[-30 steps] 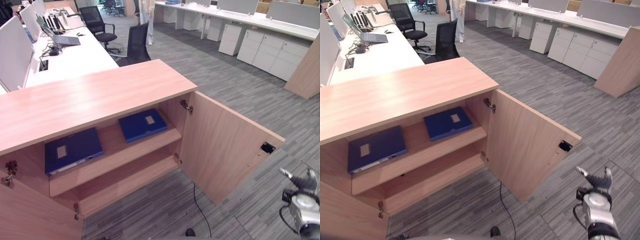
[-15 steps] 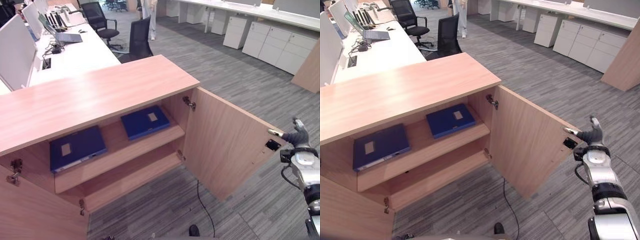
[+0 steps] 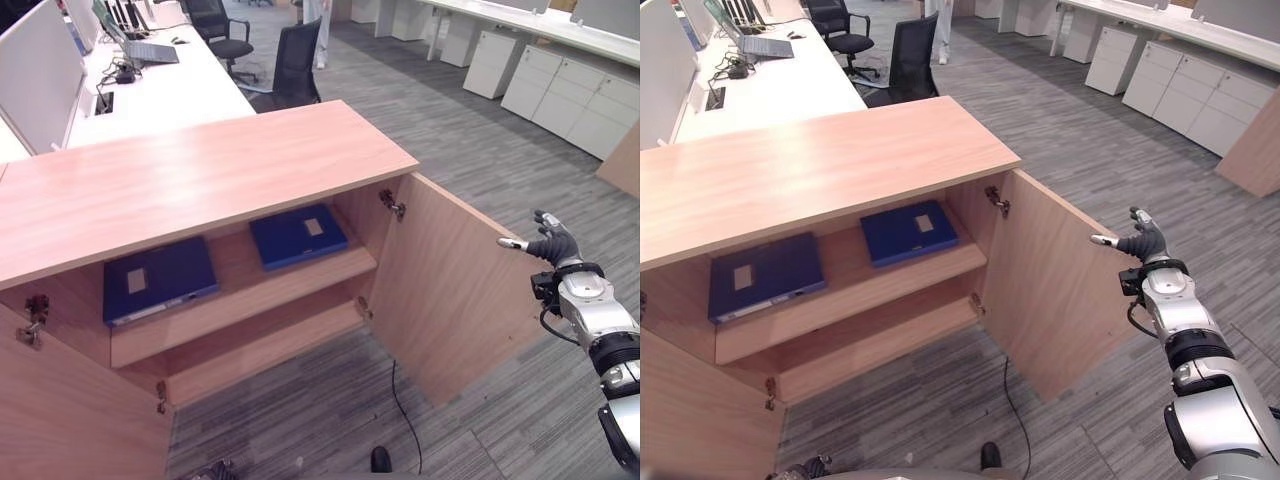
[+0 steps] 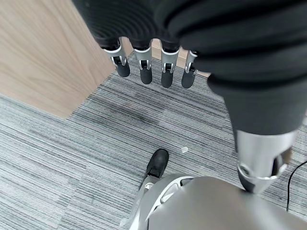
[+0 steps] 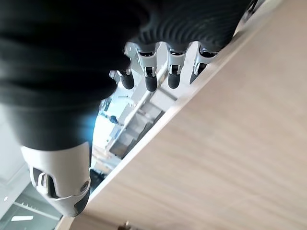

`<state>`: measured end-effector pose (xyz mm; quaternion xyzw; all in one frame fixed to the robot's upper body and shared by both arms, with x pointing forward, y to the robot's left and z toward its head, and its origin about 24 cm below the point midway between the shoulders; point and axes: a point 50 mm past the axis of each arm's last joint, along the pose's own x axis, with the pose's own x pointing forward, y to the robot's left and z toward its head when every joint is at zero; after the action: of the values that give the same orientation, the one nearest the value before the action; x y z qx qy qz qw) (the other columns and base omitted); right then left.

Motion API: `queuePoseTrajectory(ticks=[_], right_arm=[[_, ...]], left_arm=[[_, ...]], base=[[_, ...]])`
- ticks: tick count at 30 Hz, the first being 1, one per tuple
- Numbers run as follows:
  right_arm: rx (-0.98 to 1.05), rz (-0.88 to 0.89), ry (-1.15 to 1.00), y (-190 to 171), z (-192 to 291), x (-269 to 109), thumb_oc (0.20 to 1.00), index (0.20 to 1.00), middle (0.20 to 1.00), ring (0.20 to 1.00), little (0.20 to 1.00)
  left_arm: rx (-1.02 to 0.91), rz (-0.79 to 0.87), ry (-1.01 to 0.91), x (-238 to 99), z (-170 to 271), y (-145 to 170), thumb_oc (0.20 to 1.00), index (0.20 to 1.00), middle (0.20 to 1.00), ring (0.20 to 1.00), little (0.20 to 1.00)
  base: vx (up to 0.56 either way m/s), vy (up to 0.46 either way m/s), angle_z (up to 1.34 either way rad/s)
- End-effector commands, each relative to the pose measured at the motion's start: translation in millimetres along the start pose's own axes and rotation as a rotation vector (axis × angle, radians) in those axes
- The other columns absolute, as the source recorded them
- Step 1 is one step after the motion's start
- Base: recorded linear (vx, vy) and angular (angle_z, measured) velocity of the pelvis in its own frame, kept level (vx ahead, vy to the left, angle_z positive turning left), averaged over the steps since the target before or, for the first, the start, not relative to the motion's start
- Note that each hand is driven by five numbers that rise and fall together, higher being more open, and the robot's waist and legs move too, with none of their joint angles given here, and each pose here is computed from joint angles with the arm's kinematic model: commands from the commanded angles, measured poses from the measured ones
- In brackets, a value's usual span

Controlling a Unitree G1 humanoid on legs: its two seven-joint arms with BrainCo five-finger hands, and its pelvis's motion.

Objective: Put the empty folder in the office cabinet

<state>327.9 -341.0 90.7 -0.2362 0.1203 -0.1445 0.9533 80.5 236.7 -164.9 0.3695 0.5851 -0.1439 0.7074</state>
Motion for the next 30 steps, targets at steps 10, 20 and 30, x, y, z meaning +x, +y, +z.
queuePoseTrajectory(ticks=[10,20,30], right_arm=[[-0.665,0.339,0.631,53.2,-107.0,-31.4,1.0,1.0,1.0,1.0,1.0],[-0.843,0.734,0.666,111.4,-142.4,-67.3,1.0,1.0,1.0,1.0,1.0],[-0.456,1.459,-0.115,234.7,-6.9,-125.6,1.0,1.0,1.0,1.0,1.0]], left_arm=[[0.153,-0.002,0.012,2.0,9.8,28.6,1.0,1.0,1.0,1.0,1.0],[0.22,0.057,-0.016,0.0,24.9,73.8,1.0,1.0,1.0,1.0,1.0],[0.143,0.047,-0.159,-1.2,43.6,62.6,1.0,1.0,1.0,1.0,1.0]], base=[[0.01,0.001,0.11],[0.0,0.009,0.1],[-0.02,0.013,-0.1]])
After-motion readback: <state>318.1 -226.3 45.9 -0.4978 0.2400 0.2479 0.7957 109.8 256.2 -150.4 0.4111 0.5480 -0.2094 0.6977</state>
